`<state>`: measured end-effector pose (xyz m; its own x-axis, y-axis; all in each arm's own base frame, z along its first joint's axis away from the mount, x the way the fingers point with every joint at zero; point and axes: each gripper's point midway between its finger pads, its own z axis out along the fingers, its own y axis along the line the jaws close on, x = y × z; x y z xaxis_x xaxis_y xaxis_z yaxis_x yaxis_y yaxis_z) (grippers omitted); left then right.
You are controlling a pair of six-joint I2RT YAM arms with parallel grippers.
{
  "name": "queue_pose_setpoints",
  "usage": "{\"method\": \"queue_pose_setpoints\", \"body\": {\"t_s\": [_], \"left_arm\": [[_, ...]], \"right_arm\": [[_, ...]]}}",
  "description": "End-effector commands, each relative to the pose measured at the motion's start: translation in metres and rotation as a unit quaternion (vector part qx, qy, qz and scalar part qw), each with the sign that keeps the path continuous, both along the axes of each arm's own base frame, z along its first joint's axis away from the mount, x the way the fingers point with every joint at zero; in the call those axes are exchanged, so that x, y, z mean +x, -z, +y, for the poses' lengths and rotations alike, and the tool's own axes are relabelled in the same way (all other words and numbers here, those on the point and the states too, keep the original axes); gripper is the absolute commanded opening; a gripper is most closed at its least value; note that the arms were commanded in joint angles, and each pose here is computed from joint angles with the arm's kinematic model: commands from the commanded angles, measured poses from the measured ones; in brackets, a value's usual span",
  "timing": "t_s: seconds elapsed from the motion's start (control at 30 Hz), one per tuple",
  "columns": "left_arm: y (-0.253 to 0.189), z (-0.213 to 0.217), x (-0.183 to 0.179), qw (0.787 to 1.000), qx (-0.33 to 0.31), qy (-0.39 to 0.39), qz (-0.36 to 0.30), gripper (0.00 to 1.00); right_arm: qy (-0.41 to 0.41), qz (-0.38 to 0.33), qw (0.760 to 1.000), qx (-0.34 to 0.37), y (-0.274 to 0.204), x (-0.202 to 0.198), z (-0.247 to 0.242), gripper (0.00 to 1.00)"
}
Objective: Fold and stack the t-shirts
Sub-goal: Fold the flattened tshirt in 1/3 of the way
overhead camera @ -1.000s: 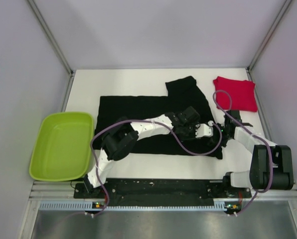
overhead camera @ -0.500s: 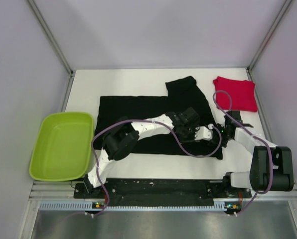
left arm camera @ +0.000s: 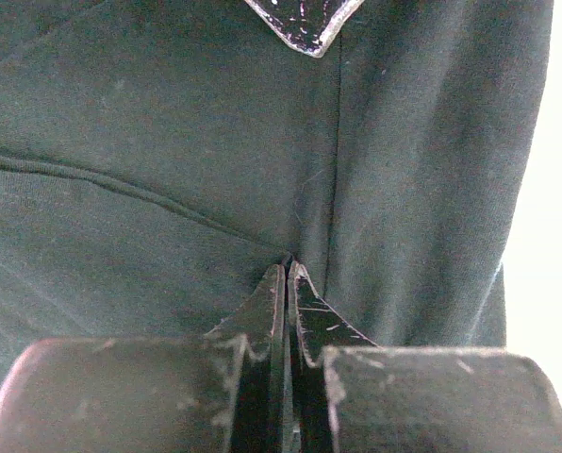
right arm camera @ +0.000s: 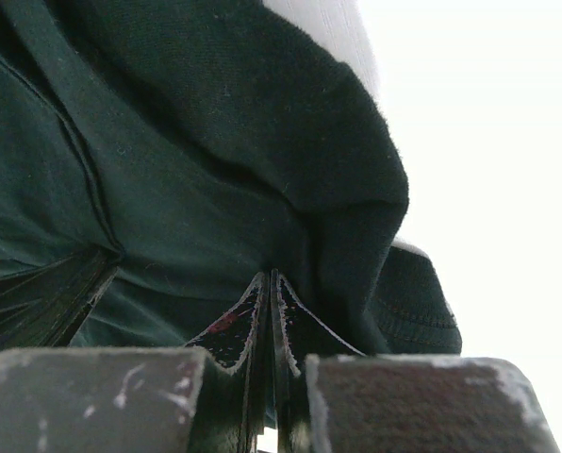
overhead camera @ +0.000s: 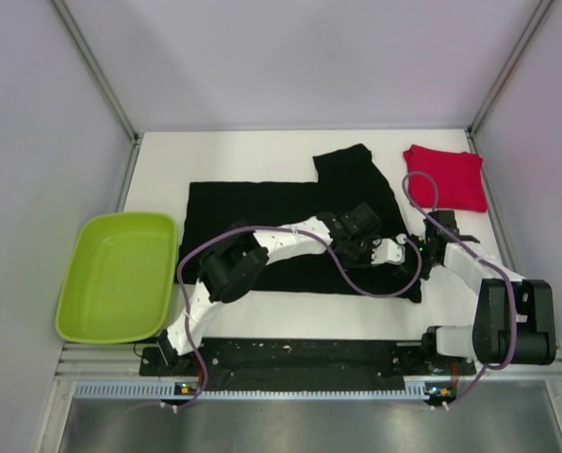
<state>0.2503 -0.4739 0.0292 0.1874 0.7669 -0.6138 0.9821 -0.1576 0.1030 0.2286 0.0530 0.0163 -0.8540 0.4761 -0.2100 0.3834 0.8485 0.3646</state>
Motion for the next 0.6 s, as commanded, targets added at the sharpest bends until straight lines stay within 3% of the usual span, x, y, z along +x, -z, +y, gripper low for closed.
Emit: {"method": "queue_pose_setpoints", "body": {"t_s": [0.0, 0.37, 0.57], "left_arm": [[-0.006, -0.004, 0.003, 1.000, -0.005, 0.003, -0.012, 0.00], [-0.064, 0.012, 0.047, 0.997, -0.022, -0.076, -0.023, 0.00], [-0.049, 0.043, 0.115, 0.969, 0.001, -0.234, -0.077, 0.00]], "right_arm": [[0.002, 0.006, 1.000, -0.022, 0.005, -0.008, -0.010, 0.00], [0.011, 0.023, 0.999, -0.035, 0.011, -0.011, -0.016, 0.00], [0.011, 0.029, 0.999, -0.035, 0.012, -0.013, -0.016, 0.00]]}}
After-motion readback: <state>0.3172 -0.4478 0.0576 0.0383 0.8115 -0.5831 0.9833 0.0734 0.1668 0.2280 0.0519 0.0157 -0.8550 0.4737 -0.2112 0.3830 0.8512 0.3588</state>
